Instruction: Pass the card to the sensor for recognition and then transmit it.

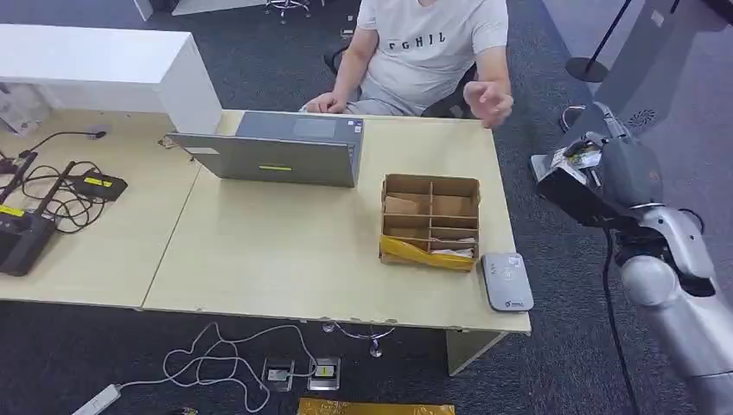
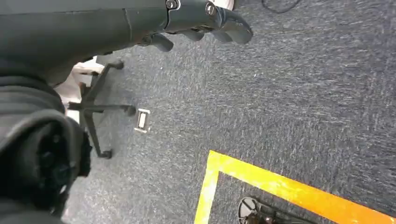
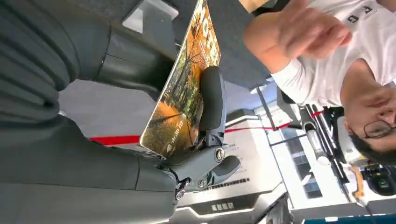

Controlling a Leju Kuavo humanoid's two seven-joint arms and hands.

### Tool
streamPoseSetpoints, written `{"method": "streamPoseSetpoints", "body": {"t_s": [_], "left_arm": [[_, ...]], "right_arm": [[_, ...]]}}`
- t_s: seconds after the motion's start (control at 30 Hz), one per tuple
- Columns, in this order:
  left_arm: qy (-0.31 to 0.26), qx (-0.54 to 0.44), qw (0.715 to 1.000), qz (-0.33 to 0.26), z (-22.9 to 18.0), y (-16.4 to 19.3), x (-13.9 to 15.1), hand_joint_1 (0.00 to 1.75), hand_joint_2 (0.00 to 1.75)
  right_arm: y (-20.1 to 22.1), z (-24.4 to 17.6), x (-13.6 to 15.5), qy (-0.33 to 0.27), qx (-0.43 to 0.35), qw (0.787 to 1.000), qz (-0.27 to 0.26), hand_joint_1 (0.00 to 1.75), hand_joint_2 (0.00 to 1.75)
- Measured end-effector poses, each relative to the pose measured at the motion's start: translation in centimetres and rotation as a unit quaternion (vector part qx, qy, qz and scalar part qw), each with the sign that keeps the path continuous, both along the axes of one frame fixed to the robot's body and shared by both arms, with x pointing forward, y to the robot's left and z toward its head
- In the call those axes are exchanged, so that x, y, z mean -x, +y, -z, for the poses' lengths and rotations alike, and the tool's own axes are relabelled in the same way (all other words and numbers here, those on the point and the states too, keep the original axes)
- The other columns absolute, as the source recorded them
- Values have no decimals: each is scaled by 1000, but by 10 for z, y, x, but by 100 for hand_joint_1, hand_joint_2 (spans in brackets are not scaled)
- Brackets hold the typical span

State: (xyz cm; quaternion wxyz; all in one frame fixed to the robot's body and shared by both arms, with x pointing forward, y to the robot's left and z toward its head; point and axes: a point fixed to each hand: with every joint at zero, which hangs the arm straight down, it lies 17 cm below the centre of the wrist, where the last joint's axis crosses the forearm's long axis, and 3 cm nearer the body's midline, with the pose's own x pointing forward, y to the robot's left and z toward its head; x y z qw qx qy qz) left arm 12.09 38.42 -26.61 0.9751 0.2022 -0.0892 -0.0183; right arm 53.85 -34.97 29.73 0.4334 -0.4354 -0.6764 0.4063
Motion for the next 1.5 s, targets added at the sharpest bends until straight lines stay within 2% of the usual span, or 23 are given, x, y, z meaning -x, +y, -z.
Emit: {"method": "streamPoseSetpoints", "body": {"t_s": [0.2, 0.43, 0.67, 0.73, 0.77, 0.8, 0.83, 1.13, 1.17, 1.37, 1.5], "left_arm": [[-3, 2, 1000, 11, 0, 0, -3, 0, 0], [-3, 2, 1000, 23, 0, -1, -4, 0, 0], [-4, 4, 999, 34, 0, -3, -5, 0, 0], [-5, 4, 999, 37, 0, -4, -5, 0, 0], [-5, 5, 999, 39, 0, -4, -5, 0, 0], [-5, 5, 999, 39, 0, -4, -5, 0, 0], [-5, 4, 999, 40, 0, -4, -5, 0, 0], [-5, 4, 999, 42, 0, -4, -5, 0, 0], [-5, 4, 999, 42, 0, -4, -5, 0, 0], [-5, 4, 999, 36, 0, -3, -4, 0, 0], [-4, 5, 999, 31, 0, -2, -3, 0, 0]], "right_arm": [[36, -5, -20, -46, 125, 991, -1, 175, 175], [82, -5, -62, -38, 118, 992, -11, 175, 175], [99, 15, -87, -2, 107, 994, -3, 175, 175], [100, 23, -89, 8, 106, 994, 0, 157, 175], [99, 26, -90, 12, 107, 994, 2, 134, 175], [99, 28, -91, 14, 107, 994, 4, 45, 175], [97, 31, -91, 13, 109, 994, 8, 0, 175], [94, 28, -89, -23, 108, 994, 2, 0, 175], [95, 28, -88, -26, 107, 994, 0, 0, 0], [94, 31, -87, -24, 101, 995, -5, 0, 0], [97, 41, -85, 10, 68, 998, -14, 0, 0]]}}
